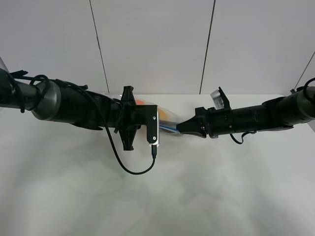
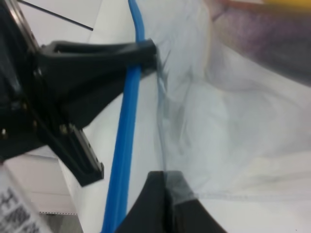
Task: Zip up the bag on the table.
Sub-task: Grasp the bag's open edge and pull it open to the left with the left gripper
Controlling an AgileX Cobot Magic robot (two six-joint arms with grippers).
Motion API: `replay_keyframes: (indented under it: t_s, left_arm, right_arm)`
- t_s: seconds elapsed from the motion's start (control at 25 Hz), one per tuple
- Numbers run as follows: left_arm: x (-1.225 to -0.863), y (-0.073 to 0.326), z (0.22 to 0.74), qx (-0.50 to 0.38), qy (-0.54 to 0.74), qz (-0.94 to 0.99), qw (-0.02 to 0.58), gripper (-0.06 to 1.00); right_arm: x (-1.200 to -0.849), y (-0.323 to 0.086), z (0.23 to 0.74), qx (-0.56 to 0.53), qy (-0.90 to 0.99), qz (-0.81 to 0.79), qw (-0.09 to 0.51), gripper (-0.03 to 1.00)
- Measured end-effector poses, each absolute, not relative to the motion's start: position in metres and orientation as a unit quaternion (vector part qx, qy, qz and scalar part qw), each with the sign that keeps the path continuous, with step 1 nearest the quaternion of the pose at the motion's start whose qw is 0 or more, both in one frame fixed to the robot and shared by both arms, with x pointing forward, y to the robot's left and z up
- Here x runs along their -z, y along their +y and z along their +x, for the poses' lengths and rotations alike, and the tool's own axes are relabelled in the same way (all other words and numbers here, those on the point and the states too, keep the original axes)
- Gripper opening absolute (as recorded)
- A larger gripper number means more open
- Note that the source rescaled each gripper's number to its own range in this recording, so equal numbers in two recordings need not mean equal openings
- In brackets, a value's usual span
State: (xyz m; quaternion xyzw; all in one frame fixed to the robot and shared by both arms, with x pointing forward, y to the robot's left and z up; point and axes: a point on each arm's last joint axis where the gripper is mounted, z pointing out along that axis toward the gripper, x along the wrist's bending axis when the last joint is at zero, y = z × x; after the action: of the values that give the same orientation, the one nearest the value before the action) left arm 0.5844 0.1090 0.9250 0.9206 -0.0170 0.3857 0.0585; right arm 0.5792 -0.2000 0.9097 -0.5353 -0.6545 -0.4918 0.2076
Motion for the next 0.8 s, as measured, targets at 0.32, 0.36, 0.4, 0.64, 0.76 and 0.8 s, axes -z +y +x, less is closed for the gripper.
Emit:
replay_keyframes:
  t_s: [0.32, 0.36, 0.4, 0.64, 0.76, 0.8]
  left_arm:
    - [-0.929, 0.166, 0.605, -0.410, 0.095, 0.906, -0.049, 0.00]
    - [-0.929, 0.173, 0.607, -0.411, 0.108, 0.903, -0.058, 0.00]
    - [-0.929, 0.177, 0.608, -0.412, 0.117, 0.901, -0.064, 0.00]
    - [-0.930, 0.193, 0.612, -0.412, 0.143, 0.896, -0.080, 0.00]
    - [-0.931, 0.207, 0.614, -0.414, 0.163, 0.890, -0.103, 0.00]
    - [-0.931, 0.212, 0.615, -0.414, 0.171, 0.887, -0.112, 0.00]
  right_arm:
    - [-0.910, -0.200, 0.579, 0.491, -0.657, -0.534, 0.207, 0.00]
    - [-0.910, -0.200, 0.579, 0.490, -0.658, -0.533, 0.206, 0.00]
    - [-0.910, -0.200, 0.579, 0.490, -0.658, -0.533, 0.207, 0.00]
    - [-0.909, -0.200, 0.578, 0.486, -0.665, -0.529, 0.207, 0.00]
    - [-0.909, -0.200, 0.578, 0.483, -0.668, -0.527, 0.207, 0.00]
    - [-0.908, -0.200, 0.577, 0.482, -0.670, -0.526, 0.207, 0.00]
